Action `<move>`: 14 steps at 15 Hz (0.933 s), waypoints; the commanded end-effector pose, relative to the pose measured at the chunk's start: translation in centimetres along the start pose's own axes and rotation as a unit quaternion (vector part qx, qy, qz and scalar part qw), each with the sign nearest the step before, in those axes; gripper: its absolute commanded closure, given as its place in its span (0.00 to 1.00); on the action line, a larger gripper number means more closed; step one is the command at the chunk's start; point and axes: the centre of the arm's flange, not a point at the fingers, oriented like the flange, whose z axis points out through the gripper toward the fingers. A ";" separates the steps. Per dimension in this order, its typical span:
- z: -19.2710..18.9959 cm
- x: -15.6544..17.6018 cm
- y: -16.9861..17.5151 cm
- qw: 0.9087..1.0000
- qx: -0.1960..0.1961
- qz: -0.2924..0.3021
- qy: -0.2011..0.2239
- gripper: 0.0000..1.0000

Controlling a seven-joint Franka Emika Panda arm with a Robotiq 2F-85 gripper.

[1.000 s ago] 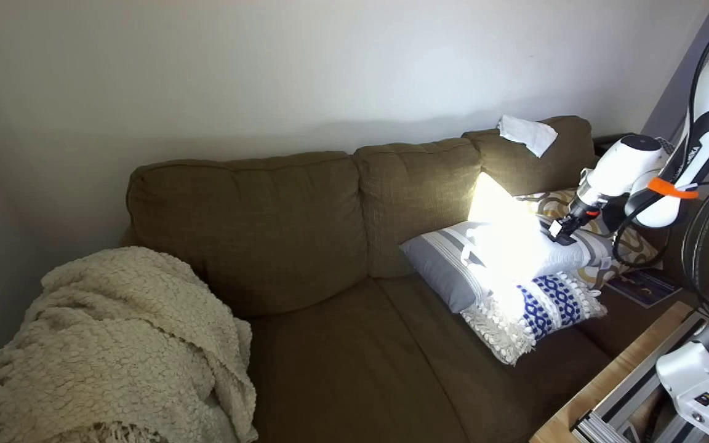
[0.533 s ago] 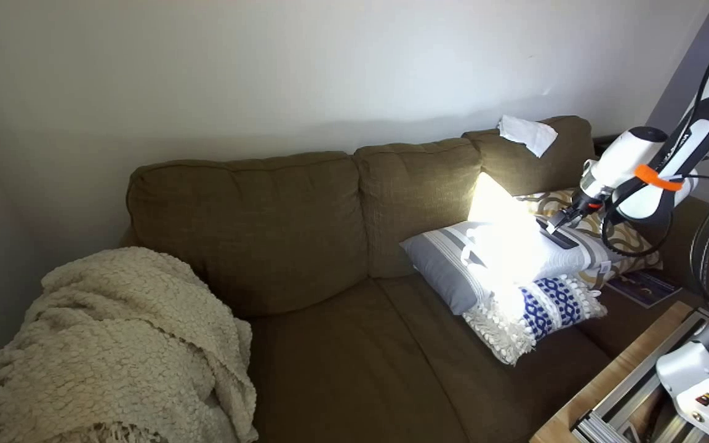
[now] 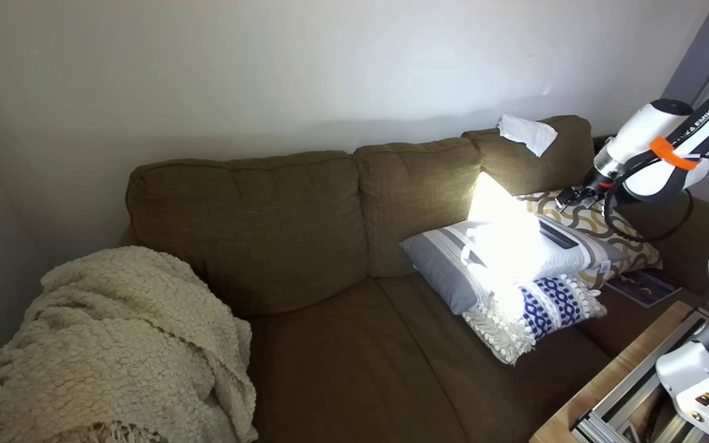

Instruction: Put the remote on top of the pillows

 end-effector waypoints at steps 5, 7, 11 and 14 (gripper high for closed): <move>-6.1 -0.8 -1.0 0.992 0.023 0.126 0.022 0.00; -6.8 -0.8 -1.3 0.987 0.017 0.156 0.033 0.00; -8.9 -0.8 -1.4 0.975 0.027 0.207 0.072 0.00; -5.7 4.4 -1.9 0.976 0.023 0.201 0.078 0.00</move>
